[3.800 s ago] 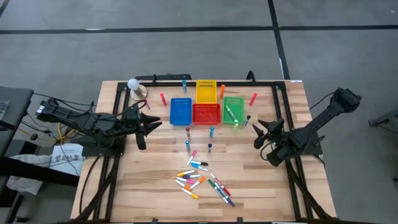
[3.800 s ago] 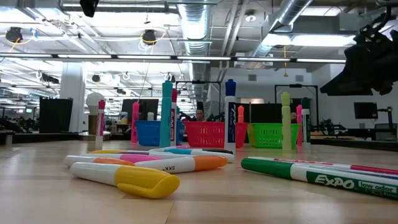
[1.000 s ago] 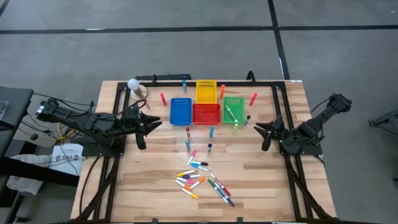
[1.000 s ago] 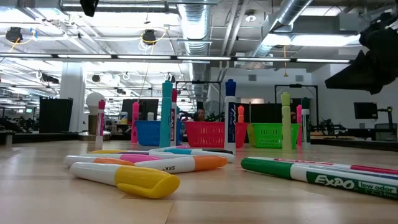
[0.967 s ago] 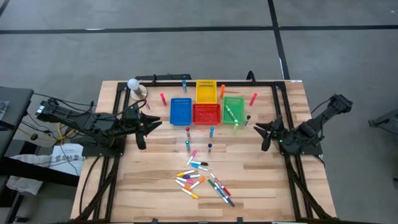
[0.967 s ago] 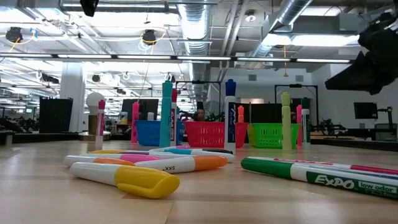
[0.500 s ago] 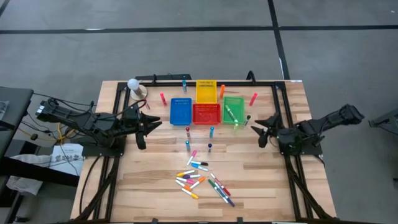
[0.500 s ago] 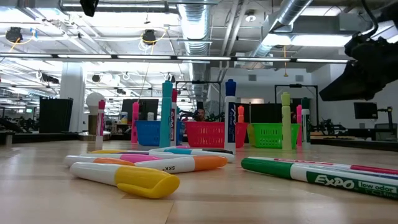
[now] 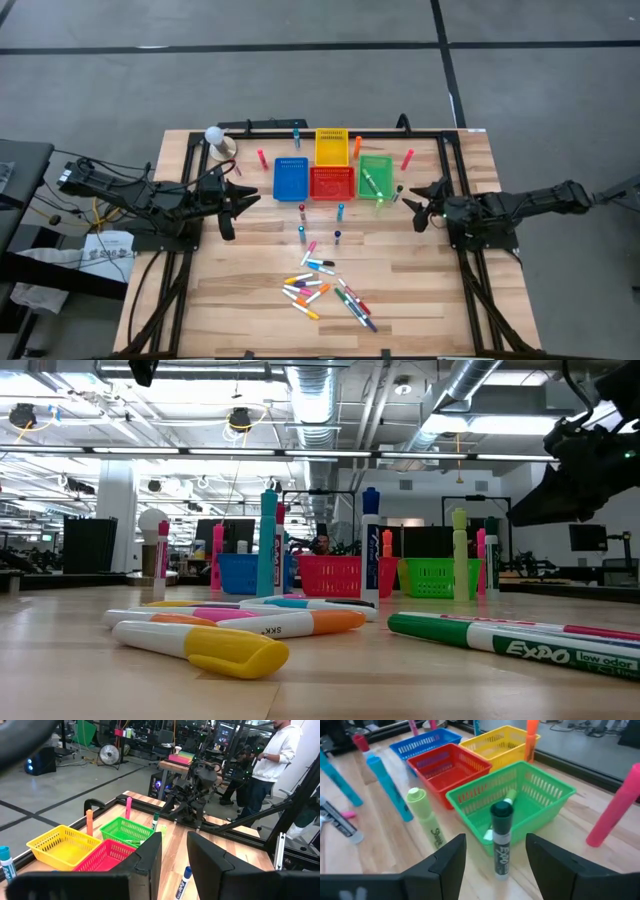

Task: Pick & Place Markers
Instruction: Put the large dark green marker pen into the green bin

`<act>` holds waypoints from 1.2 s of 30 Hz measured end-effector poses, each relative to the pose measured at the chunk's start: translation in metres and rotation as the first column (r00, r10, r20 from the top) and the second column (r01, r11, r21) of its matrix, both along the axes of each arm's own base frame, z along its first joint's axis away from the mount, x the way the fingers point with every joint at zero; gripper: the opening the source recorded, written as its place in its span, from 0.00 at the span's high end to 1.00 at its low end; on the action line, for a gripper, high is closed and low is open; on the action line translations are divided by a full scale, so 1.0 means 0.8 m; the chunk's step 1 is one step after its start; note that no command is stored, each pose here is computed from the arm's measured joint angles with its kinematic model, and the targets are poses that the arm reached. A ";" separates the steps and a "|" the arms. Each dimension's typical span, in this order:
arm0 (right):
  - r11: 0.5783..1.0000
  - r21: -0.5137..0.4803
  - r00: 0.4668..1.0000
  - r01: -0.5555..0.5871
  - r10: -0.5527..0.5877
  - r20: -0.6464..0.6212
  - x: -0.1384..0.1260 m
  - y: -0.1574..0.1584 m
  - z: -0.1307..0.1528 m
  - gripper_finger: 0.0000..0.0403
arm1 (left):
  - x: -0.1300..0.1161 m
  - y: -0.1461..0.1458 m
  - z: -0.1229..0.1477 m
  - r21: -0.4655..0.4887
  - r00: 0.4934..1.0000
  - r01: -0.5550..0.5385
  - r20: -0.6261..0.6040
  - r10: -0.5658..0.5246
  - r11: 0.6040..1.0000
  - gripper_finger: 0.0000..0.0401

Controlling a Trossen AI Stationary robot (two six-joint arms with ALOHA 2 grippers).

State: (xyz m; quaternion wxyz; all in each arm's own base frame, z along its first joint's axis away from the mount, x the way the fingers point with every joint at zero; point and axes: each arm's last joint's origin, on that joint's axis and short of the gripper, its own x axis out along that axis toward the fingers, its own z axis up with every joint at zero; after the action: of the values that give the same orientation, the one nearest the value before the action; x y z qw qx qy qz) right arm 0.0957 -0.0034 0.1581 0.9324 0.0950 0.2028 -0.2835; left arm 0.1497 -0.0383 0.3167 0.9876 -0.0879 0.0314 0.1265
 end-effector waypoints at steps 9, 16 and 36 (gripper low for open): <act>1.000 0.010 0.999 -0.022 0.022 -0.046 0.005 -0.008 -0.002 0.51 | 0.000 0.000 0.000 0.000 1.000 0.000 0.000 0.000 1.000 0.77; 0.999 0.032 0.995 -0.016 0.019 -0.101 0.011 -0.014 -0.008 0.51 | 0.000 0.000 0.000 -0.001 1.000 0.000 0.004 0.000 1.000 0.77; 0.999 0.021 0.997 -0.033 0.035 -0.072 0.017 -0.023 -0.003 0.52 | 0.000 0.000 0.001 -0.004 1.000 0.000 0.011 0.000 1.000 0.77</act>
State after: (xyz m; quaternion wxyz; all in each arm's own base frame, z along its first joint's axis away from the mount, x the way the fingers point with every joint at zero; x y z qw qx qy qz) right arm 0.1093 -0.0221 0.1558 0.9282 0.0902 0.2409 -0.2690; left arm 0.1497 -0.0383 0.3178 0.9875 -0.0906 0.0264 0.1260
